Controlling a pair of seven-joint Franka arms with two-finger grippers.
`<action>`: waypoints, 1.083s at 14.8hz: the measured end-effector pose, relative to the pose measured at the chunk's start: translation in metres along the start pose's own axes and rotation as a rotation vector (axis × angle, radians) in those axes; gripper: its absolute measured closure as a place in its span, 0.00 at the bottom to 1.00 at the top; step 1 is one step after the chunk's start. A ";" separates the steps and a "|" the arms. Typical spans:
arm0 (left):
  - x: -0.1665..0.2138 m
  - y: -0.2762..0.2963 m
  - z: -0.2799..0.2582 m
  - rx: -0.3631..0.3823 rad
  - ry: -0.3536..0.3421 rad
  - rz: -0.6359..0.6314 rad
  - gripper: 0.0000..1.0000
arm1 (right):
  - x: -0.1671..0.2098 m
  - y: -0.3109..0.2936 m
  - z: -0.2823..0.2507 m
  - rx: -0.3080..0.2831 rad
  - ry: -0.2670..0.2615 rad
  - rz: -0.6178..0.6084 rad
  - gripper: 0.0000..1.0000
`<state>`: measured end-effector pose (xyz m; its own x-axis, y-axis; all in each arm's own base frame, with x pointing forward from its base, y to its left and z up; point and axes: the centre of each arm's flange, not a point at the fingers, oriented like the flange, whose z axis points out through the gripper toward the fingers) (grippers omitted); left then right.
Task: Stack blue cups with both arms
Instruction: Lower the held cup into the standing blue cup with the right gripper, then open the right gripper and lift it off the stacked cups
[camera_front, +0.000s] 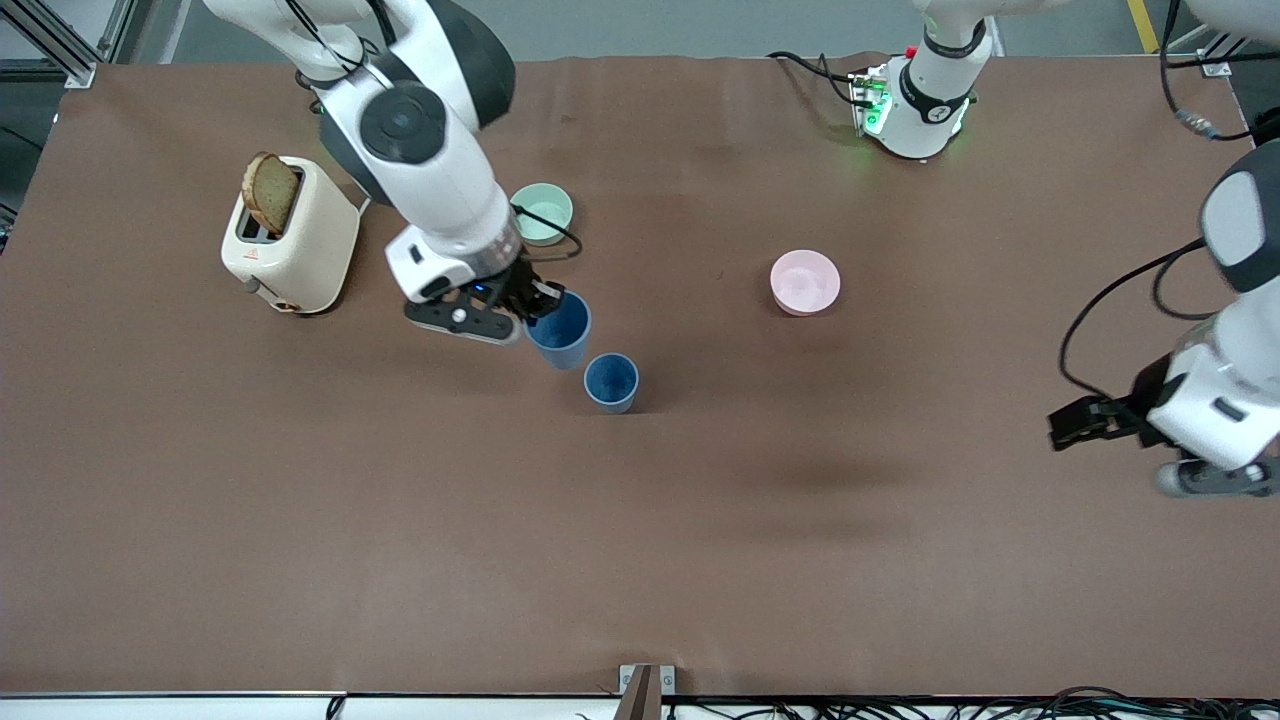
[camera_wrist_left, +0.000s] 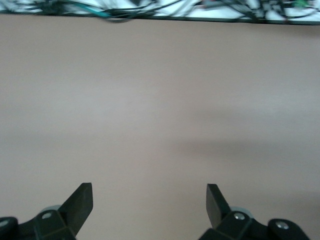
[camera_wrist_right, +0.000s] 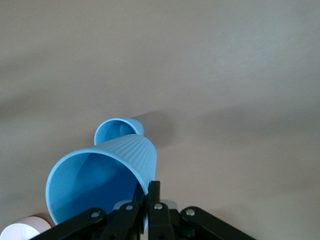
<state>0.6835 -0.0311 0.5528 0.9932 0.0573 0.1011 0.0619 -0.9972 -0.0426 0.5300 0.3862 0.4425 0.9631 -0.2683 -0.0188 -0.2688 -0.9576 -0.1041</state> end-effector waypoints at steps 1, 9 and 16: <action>-0.003 -0.014 -0.011 0.001 0.004 -0.029 0.00 | -0.003 -0.008 0.015 0.011 -0.010 0.005 0.95; -0.046 -0.048 -0.094 -0.066 0.059 -0.061 0.00 | -0.006 -0.025 0.070 0.028 -0.030 -0.011 0.95; -0.060 -0.041 -0.077 -0.090 -0.018 -0.046 0.00 | 0.000 -0.023 0.090 -0.006 0.009 -0.054 0.95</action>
<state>0.6139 0.0029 0.6251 0.9912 0.1030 0.0826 0.0990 -0.9938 0.0508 0.5375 0.4177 0.3553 0.9762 -0.2170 -0.0045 -0.2164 -0.9713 -0.0989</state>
